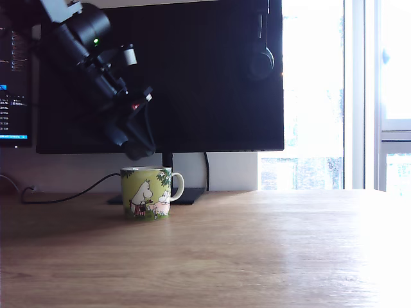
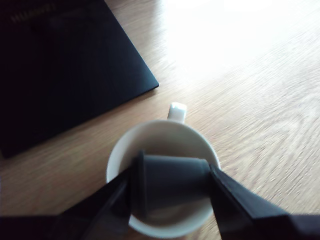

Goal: Pick up the coffee capsules from the table one by one and drop them inside the nearest coffee cup

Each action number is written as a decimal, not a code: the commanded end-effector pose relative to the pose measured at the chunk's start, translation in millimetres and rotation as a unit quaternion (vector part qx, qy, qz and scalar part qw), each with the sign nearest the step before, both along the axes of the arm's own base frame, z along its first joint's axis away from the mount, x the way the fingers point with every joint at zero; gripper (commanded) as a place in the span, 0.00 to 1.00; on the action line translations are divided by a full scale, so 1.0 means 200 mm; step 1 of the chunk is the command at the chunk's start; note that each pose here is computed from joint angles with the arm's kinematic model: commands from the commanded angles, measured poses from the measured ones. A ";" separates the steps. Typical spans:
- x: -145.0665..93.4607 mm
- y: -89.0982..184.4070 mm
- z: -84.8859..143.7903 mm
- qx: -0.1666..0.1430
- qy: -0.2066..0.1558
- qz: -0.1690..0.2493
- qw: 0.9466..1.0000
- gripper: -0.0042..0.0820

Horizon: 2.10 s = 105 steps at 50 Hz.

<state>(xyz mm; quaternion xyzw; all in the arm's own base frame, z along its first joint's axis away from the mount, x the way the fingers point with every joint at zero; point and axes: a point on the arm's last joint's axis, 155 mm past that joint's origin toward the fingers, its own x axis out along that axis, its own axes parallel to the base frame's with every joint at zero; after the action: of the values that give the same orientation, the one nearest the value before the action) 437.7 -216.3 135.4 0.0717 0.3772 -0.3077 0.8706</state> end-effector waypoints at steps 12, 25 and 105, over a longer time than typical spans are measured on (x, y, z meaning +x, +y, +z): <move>0.00 -0.01 -0.05 0.010 0.011 -0.003 1.000 0.26; 0.00 -0.01 -0.04 0.010 0.010 -0.002 1.000 0.26; -0.05 0.04 0.21 0.001 -0.039 -0.006 0.999 0.03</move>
<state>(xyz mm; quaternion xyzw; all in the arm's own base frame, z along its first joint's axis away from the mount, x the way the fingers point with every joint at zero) 427.9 -209.8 170.2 0.0848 0.3555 -0.3079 0.8784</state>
